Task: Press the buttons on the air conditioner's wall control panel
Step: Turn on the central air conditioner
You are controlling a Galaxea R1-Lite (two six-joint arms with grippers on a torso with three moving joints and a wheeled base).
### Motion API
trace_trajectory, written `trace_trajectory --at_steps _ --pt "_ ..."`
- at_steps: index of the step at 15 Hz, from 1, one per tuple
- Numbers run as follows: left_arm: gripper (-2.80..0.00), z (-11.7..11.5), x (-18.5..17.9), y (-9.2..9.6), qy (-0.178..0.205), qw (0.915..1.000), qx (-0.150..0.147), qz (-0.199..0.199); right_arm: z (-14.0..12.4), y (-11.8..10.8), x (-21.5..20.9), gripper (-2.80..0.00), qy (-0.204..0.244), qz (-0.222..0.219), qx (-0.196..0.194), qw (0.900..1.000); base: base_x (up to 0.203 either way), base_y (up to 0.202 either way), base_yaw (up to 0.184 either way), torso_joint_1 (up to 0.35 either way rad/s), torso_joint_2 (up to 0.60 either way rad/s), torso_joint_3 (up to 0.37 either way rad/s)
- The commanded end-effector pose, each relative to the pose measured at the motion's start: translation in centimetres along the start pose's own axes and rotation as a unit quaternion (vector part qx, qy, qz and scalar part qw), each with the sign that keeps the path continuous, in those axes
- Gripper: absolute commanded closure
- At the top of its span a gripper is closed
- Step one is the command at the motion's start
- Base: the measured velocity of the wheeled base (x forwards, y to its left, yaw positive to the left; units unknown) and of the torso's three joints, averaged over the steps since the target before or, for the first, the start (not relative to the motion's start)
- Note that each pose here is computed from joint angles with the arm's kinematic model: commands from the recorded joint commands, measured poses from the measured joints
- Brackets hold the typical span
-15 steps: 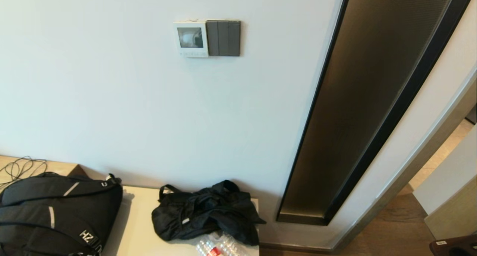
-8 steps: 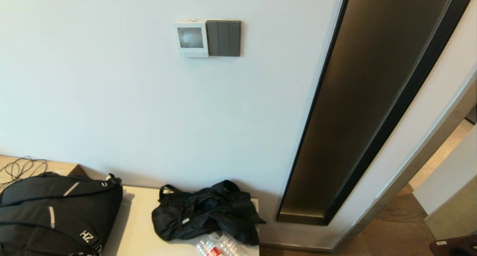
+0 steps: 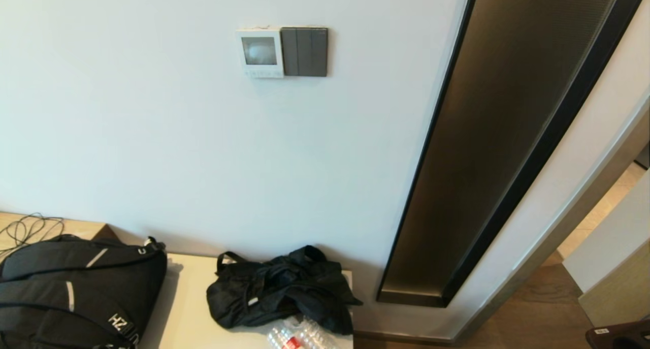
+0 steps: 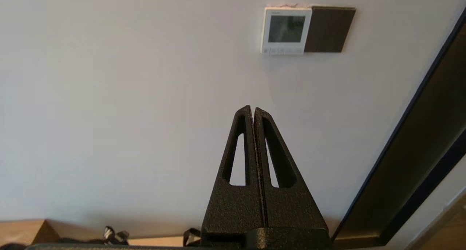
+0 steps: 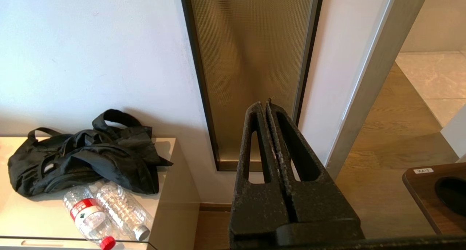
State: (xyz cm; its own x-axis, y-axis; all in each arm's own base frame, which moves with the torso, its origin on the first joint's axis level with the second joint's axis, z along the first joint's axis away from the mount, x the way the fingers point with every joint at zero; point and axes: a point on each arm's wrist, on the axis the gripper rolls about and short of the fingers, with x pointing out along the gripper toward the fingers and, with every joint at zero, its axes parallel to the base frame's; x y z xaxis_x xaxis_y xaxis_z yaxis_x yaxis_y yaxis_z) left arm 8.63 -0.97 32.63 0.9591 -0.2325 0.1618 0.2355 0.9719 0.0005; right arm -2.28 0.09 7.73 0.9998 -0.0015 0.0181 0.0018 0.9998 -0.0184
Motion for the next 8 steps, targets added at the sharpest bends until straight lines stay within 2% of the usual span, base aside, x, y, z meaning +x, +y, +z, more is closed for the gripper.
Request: trace_trajectory --at_steps 1,4,5,8 --pt "0.0 -0.7 7.3 0.8 0.053 0.9984 -0.012 -0.018 0.0 0.0 0.0 0.0 0.001 0.0 0.0 1.0 0.0 0.0 0.0 0.0 0.0 0.0" --pt "0.0 -1.7 13.4 0.3 0.042 0.9979 -0.013 -0.047 0.0 0.0 0.0 0.0 0.001 0.0 0.0 1.0 0.0 0.0 0.0 0.0 0.0 0.0" --pt "0.0 -2.2 15.4 -0.4 0.036 0.9979 -0.013 -0.052 0.0 0.0 0.0 0.0 0.001 0.0 0.0 1.0 0.0 0.0 0.0 0.0 0.0 0.0" --pt "0.0 -3.7 19.5 -4.0 0.031 0.9966 -0.019 -0.074 0.0 0.0 0.0 0.0 0.001 0.0 0.0 1.0 0.0 0.0 0.0 0.0 0.0 0.0"
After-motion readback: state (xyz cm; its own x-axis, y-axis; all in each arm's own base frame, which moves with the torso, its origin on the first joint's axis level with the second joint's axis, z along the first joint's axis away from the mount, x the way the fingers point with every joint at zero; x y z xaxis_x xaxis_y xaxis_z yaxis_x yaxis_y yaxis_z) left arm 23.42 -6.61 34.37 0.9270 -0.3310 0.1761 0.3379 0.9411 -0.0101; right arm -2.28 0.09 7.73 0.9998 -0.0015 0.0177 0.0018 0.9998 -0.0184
